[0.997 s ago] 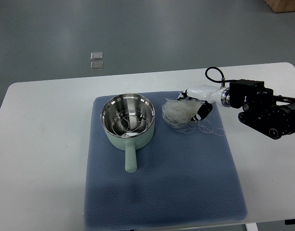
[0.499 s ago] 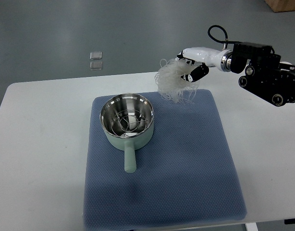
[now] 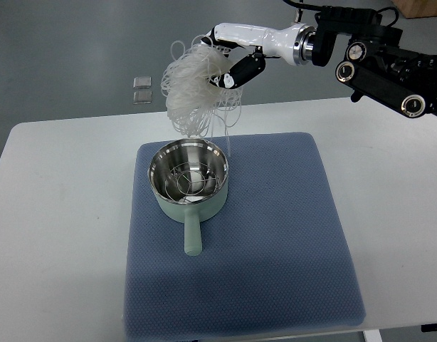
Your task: Put vermicelli into pot with right hand
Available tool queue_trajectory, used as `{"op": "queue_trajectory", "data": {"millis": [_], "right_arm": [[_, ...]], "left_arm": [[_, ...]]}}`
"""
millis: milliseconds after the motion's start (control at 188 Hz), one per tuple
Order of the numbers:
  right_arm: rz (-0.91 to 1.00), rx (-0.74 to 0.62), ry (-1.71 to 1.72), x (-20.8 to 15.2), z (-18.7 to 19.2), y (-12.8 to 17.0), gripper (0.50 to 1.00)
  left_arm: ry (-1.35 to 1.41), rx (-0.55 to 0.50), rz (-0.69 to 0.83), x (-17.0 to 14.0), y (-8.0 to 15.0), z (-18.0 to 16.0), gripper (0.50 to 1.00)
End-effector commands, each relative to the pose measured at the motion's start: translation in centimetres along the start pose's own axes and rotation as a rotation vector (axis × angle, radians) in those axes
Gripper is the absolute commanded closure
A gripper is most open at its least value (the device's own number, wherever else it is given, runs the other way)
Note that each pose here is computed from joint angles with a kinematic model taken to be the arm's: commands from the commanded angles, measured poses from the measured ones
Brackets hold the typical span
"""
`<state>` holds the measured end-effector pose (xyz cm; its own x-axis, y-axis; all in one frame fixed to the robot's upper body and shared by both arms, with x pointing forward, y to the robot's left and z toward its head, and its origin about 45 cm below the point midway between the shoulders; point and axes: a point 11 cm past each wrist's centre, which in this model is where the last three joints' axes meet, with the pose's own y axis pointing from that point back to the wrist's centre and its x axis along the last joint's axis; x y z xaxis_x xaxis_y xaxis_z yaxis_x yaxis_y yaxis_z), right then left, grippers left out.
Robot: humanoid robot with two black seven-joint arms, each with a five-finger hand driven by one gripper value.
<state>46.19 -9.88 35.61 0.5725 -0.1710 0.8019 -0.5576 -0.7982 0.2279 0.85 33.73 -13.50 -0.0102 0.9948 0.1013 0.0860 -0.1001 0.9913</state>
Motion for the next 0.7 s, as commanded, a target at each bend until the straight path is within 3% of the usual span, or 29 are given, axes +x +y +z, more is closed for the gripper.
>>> {"op": "queue_trajectory", "data": {"millis": [0,80,85,90,95,101,106,111,117,138,271,345,568,695], "right_arm": [[-0.046,0.046,-0.019,-2.5,-1.2,-1.6,1.0],[-0.061,0.039,-0.042,-4.2,-0.5,-1.9,0.993],[-0.062,0.036,-0.047,-4.4,-0.3,-1.9,0.933],[-0.062,0.036,-0.047,-4.4,-0.3,-1.9,0.932],[-0.066,0.033,-0.052,-4.8,-0.1,-1.9,0.878],[-0.066,0.033,-0.052,-4.8,-0.1,-1.9,0.877],[-0.067,0.03,-0.057,-4.9,0.1,-1.9,0.83],[-0.067,0.03,-0.057,-4.9,0.1,-1.9,0.83],[-0.068,0.025,-0.061,-5.1,0.3,-1.8,0.783],[-0.071,0.017,-0.068,-5.6,0.7,-1.8,0.726],[-0.083,-0.005,-0.102,-7.1,2.1,-1.3,0.646],[-0.066,-0.012,-0.11,-6.7,2.5,-0.9,0.605],[0.082,-0.024,-0.162,-2.3,3.6,0.9,0.605],[0.227,-0.075,-0.304,-0.4,7.1,3.3,0.605]], "left_arm": [[0.0,0.0,0.0,0.0,0.0,0.0,0.5],[0.0,0.0,0.0,0.0,0.0,0.0,0.5],[0.0,0.0,0.0,0.0,0.0,0.0,0.5],[0.0,0.0,0.0,0.0,0.0,0.0,0.5],[0.0,0.0,0.0,0.0,0.0,0.0,0.5],[0.0,0.0,0.0,0.0,0.0,0.0,0.5],[0.002,0.0,0.0,0.0,0.0,0.0,0.5],[0.002,0.0,0.0,0.0,0.0,0.0,0.5],[0.002,0.0,0.0,0.0,0.0,0.0,0.5],[0.002,0.0,0.0,0.0,0.0,0.0,0.5],[0.002,0.0,0.001,0.0,0.0,0.0,0.5],[0.002,0.0,0.001,0.0,0.0,0.0,0.5],[0.0,-0.003,0.001,0.1,0.0,0.1,0.5],[0.0,-0.003,0.001,0.1,0.0,0.1,0.5]]}}
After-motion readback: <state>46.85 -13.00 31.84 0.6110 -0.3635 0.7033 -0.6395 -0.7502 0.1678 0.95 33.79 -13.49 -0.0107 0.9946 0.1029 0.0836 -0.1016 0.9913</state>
